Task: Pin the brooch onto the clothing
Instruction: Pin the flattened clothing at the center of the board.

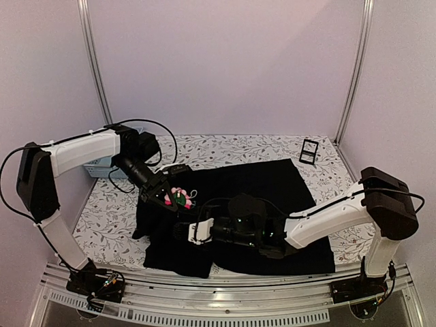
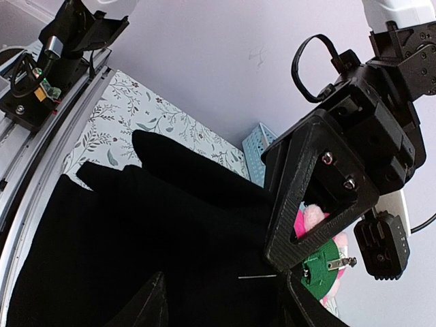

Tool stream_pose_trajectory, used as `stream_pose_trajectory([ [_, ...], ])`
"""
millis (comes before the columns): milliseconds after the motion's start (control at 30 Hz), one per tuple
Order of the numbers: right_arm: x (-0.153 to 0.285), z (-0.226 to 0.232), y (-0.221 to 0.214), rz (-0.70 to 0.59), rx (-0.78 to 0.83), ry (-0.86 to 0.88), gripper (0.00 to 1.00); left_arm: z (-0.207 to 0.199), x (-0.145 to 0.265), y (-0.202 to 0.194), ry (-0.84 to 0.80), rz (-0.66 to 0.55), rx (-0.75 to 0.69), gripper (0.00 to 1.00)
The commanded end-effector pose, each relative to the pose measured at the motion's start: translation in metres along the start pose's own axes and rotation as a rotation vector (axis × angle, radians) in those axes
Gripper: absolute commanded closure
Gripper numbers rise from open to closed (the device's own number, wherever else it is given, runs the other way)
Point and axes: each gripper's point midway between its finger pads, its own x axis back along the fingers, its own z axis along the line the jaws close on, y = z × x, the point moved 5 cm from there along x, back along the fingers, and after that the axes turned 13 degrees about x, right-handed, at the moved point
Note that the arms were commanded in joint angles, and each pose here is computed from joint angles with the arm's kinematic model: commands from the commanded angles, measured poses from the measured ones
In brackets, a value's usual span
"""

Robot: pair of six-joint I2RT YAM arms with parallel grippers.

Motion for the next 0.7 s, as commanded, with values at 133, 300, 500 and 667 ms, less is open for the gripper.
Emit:
stream_pose_trajectory([
  [133, 0.002, -0.005, -0.009, 0.006, 0.057, -0.056, 0.53, 0.000, 0.000, -0.003, -0.022, -0.014, 0.015, 1.00],
  [300, -0.003, -0.007, -0.013, 0.003, 0.101, -0.072, 0.57, -0.007, 0.001, -0.006, -0.057, -0.021, 0.003, 1.00],
  [500, -0.001, -0.009, -0.022, 0.012, 0.115, -0.085, 0.59, -0.012, 0.000, -0.009, -0.105, -0.006, 0.008, 1.00],
  [667, -0.002, -0.012, -0.023, 0.001, 0.122, -0.101, 0.61, -0.008, -0.005, -0.010, -0.107, 0.013, 0.019, 1.00],
])
